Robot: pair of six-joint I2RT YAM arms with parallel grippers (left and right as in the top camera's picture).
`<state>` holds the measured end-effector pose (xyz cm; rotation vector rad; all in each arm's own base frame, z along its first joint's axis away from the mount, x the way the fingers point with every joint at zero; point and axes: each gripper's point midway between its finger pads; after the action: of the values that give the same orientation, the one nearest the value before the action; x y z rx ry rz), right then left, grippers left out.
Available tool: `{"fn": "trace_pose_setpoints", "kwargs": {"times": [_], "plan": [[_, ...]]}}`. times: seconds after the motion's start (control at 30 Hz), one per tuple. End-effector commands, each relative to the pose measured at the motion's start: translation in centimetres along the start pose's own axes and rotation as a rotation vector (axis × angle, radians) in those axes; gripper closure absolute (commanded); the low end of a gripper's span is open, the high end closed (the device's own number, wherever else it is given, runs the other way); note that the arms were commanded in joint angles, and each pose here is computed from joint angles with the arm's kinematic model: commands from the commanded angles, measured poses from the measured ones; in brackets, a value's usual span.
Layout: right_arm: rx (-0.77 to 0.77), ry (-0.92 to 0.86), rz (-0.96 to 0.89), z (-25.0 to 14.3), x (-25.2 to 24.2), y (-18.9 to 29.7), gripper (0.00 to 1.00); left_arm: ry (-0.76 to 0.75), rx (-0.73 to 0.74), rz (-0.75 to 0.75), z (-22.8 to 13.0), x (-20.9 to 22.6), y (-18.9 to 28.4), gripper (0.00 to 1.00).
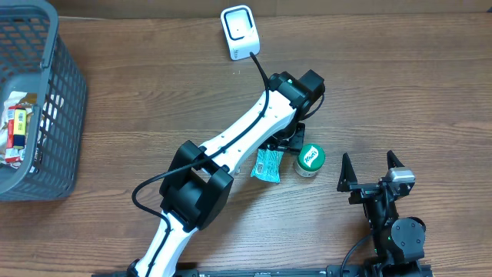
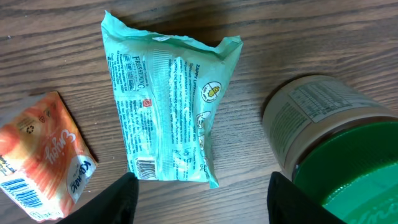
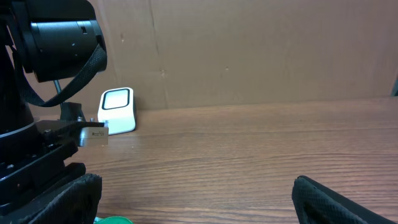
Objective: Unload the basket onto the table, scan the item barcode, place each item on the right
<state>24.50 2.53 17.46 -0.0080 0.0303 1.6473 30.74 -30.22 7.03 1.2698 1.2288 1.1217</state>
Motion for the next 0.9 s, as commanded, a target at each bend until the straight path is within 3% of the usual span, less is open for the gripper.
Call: {"fn": "trace_pose_setpoints", "kwargs": {"times": [0.0,0.13,0.3,0.37,0.67,0.87], "plan": [[-0.002,0.001,0.001,-0.2,0.0,0.0,0.0,-0.004,-0.012,0.017,-0.4,-0.4,-0.3,0.45],[-0.002,0.001,0.001,-0.2,0.0,0.0,0.0,0.023,-0.034,0.077,-0.6,0.2,-1.0,0.48],[-0.002,0.001,0.001,-0.2,0.0,0.0,0.0,0.047,-0.064,0.137,0.0,1.6,-1.7,0.81],[-0.002,0.001,0.001,-0.2,0.0,0.0,0.0,0.055,-0.064,0.134,0.2,1.8,-2.0,0.87],[-0.002,0.001,0.001,-0.2,0.0,0.0,0.0,0.06,-0.04,0.141,-0.3,2.6,-4.8,0.85],[-0.002,0.001,0.001,-0.2,0.0,0.0,0.0,0.057,0.007,0.088,-1.4,2.1,-7.4,0.72]]}}
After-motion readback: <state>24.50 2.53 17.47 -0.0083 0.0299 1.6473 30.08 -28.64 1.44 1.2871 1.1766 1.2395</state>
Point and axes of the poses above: each gripper's point midway between its finger pads, its own y axis back along the fingers, its own x axis along the line the jaws close on, z = x × y, and after that the axes turned 7 degrees about y, right-handed
